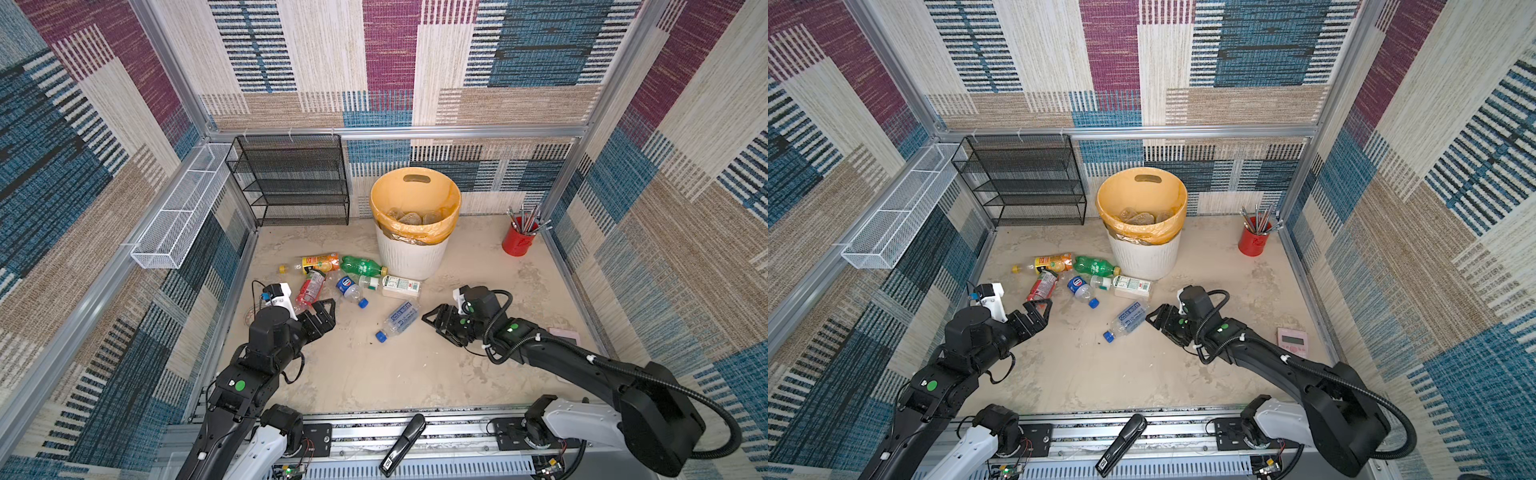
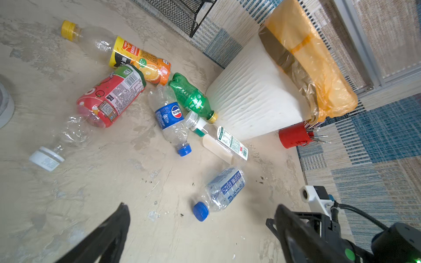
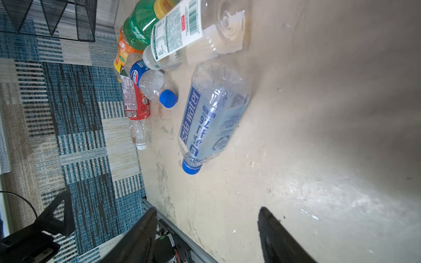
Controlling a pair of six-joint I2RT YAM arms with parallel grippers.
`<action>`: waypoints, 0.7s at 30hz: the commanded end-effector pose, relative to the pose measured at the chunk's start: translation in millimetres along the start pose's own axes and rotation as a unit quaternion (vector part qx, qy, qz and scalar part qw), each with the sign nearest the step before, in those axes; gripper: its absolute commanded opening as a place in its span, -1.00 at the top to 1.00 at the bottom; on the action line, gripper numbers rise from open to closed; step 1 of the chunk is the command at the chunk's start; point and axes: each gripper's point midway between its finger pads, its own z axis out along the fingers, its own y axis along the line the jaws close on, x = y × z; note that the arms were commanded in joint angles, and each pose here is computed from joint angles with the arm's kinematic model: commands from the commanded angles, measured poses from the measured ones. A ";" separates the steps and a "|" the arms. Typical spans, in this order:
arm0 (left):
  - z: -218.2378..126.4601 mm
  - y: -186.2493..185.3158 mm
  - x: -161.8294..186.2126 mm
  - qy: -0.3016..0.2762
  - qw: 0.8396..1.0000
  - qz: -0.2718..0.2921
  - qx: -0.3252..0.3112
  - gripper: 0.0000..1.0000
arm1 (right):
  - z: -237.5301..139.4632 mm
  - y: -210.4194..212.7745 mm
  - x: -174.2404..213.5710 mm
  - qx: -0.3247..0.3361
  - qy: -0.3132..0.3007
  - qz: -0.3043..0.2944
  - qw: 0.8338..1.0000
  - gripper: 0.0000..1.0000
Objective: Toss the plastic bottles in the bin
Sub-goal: 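Return the left gripper to the pile while the right gripper reaches for soda water, then lower the right gripper onto the blue-capped soda water bottle and close it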
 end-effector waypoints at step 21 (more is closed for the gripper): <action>-7.9 -3.5 50.2 0.116 0.990 0.066 0.046 -0.97 | 59.3 25.8 -7.6 0.211 -0.070 0.089 0.971 -0.64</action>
